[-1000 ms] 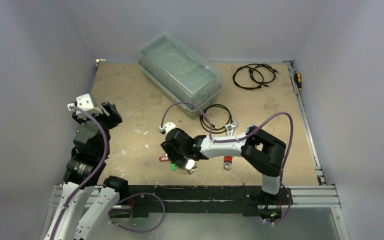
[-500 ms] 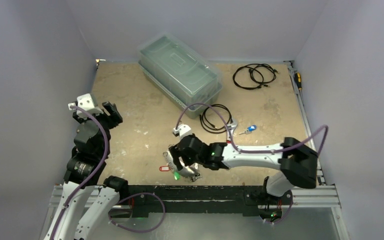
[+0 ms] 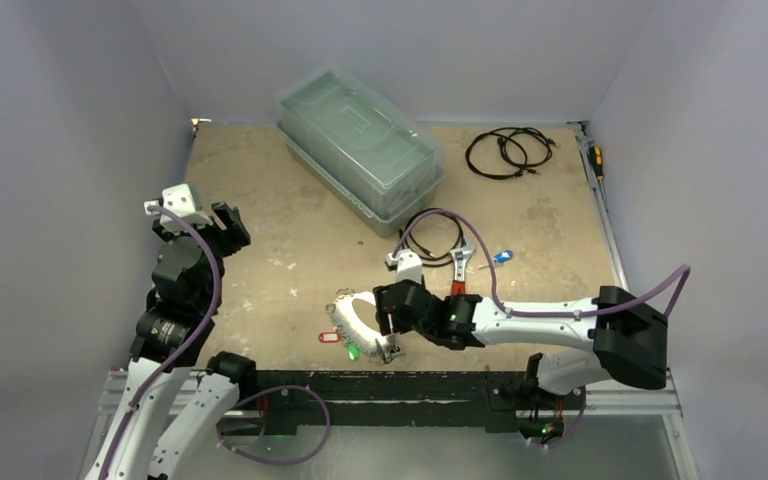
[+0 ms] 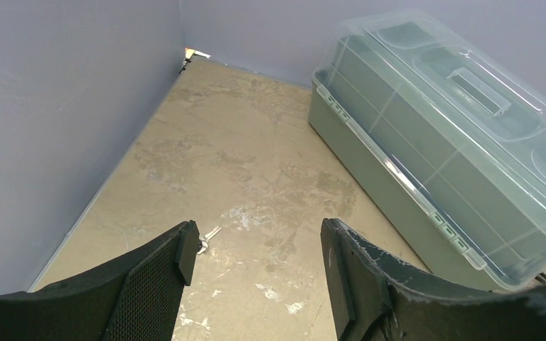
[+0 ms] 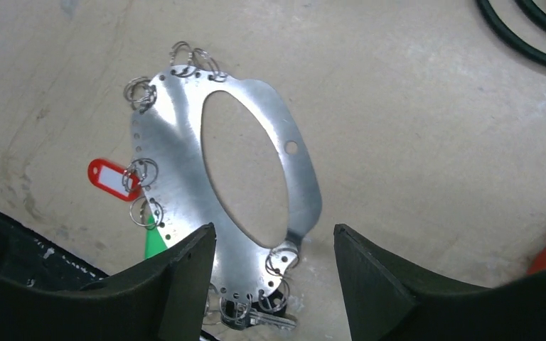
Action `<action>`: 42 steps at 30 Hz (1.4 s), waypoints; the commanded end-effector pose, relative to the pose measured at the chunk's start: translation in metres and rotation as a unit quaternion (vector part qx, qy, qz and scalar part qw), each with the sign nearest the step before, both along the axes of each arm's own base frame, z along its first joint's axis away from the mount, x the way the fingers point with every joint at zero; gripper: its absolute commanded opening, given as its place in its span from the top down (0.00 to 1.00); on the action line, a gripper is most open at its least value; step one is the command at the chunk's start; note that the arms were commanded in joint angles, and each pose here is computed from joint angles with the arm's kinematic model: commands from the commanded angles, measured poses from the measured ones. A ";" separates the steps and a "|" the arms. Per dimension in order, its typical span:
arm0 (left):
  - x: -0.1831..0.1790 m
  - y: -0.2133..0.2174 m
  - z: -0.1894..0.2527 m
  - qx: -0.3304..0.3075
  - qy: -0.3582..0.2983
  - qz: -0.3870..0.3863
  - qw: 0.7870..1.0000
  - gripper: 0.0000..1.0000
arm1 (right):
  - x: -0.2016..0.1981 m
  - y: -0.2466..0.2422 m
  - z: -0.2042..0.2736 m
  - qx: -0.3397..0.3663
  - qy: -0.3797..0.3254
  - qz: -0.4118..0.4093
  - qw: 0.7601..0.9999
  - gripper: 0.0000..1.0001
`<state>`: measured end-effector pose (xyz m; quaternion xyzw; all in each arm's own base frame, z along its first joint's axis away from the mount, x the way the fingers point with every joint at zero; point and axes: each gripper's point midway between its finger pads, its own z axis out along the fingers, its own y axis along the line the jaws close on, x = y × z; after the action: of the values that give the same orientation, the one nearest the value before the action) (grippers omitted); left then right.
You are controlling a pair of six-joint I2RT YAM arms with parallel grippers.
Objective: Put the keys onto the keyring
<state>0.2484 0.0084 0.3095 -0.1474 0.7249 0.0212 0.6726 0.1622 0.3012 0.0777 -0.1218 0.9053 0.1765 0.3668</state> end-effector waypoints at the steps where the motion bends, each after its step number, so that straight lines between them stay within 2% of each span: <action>1: 0.004 -0.006 0.005 0.003 -0.010 -0.017 1.000 0.34 | 0.006 0.050 0.030 0.052 -0.063 0.108 0.991 0.36; 6: 0.004 -0.006 0.004 0.005 -0.007 -0.016 1.000 0.34 | 0.026 0.075 0.044 0.062 -0.101 0.172 0.978 0.38; 8: 0.003 -0.006 0.004 0.005 -0.008 -0.017 1.000 0.34 | 0.039 0.077 0.043 0.060 -0.098 0.179 0.977 0.42; 17: 0.002 -0.005 0.006 0.005 -0.012 -0.015 1.000 0.34 | 0.064 0.096 0.027 0.042 -0.086 0.238 0.967 0.46; 29: 0.002 -0.008 0.007 0.004 -0.014 -0.024 1.000 0.34 | 0.085 0.104 -0.003 0.015 -0.070 0.239 0.968 0.58; 37: 0.002 -0.009 0.008 0.003 -0.015 -0.026 1.000 0.34 | 0.087 0.107 -0.017 0.011 -0.054 0.246 0.968 0.62; 42: 0.003 -0.009 0.006 0.004 -0.013 -0.026 1.000 0.34 | 0.088 0.111 -0.020 0.012 -0.050 0.252 0.966 0.69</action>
<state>0.2486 0.0026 0.3093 -0.1366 0.7269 0.0094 0.6730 0.2414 0.3966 0.0410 -0.3448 0.8396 0.2469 0.3395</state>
